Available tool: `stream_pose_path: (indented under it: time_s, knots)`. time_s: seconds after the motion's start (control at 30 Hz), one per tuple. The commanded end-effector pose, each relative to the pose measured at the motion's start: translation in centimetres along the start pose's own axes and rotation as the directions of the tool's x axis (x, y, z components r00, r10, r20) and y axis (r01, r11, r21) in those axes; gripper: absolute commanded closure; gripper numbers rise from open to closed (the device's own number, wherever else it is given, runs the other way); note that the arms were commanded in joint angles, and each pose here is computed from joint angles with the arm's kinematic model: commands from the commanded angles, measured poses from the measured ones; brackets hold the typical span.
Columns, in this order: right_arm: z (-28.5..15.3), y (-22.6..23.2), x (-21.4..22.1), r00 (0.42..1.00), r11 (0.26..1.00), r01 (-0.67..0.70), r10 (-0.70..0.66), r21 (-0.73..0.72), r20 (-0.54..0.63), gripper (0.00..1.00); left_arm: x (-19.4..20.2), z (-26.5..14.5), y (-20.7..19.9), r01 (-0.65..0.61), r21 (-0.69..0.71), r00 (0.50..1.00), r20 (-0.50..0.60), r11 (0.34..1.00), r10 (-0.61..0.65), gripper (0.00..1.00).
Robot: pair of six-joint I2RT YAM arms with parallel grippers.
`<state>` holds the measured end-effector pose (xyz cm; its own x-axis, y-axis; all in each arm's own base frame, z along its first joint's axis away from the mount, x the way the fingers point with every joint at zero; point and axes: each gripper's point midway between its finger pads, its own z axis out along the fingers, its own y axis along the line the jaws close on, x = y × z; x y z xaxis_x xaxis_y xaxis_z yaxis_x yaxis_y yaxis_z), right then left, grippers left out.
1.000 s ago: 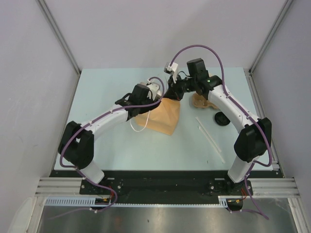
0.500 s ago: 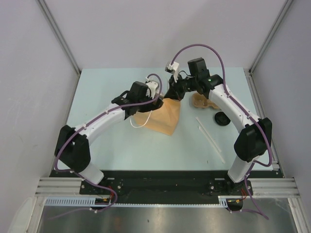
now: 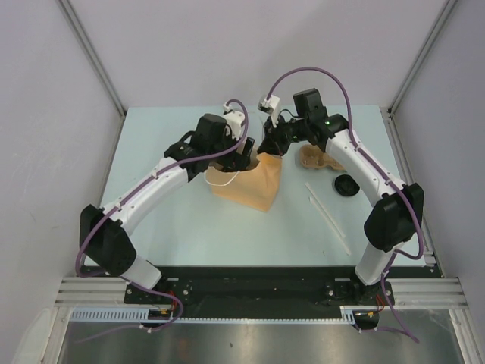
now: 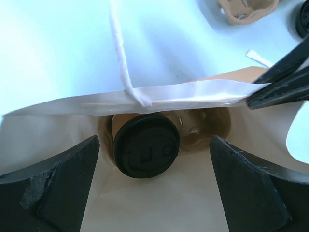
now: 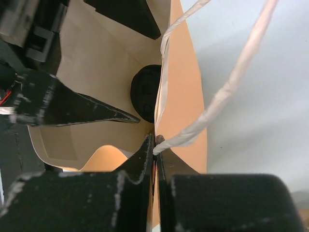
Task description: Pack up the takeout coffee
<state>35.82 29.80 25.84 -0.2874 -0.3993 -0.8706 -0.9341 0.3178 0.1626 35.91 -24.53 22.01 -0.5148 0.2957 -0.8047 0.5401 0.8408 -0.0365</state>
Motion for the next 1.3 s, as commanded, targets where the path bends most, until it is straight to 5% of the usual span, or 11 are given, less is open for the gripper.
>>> stream_pose_path:
  time_s: [0.0,0.13,0.47,0.73,1.03,1.27]
  knots:
    - [-0.2,-0.6,0.6,0.999,0.999,-0.022,0.023,0.023,-0.043,0.93,-3.4,-2.8,-0.3,-0.018,0.006,0.997,0.082,1.0,0.018,0.01]
    - [-0.4,-0.6,0.0,0.999,0.999,-0.017,0.019,0.029,-0.04,0.85,-4.6,-3.8,-0.5,-0.023,0.017,0.994,0.109,1.0,0.021,0.0]
    - [-1.7,-0.8,-2.9,1.0,0.998,0.006,-0.006,0.063,0.0,0.42,-7.7,-6.0,-1.0,-0.03,0.039,0.983,0.18,0.999,0.023,0.01]
    - [-4.0,-1.0,-6.5,0.998,0.995,0.009,-0.015,0.101,0.064,0.21,-10.1,-8.3,-1.1,-0.045,0.045,0.967,0.252,0.998,0.033,0.0]
    - [-11.9,-1.1,-8.1,0.995,0.974,-0.043,0.022,0.223,0.096,0.12,-14.5,-13.1,0.1,-0.061,-0.006,0.906,0.42,0.998,0.058,0.0]
    - [-17.1,-0.9,4.4,0.962,0.89,-0.183,0.25,0.417,-0.112,0.22,-15.4,-15.3,4.2,0.019,-0.097,0.881,0.472,0.995,0.029,0.0]
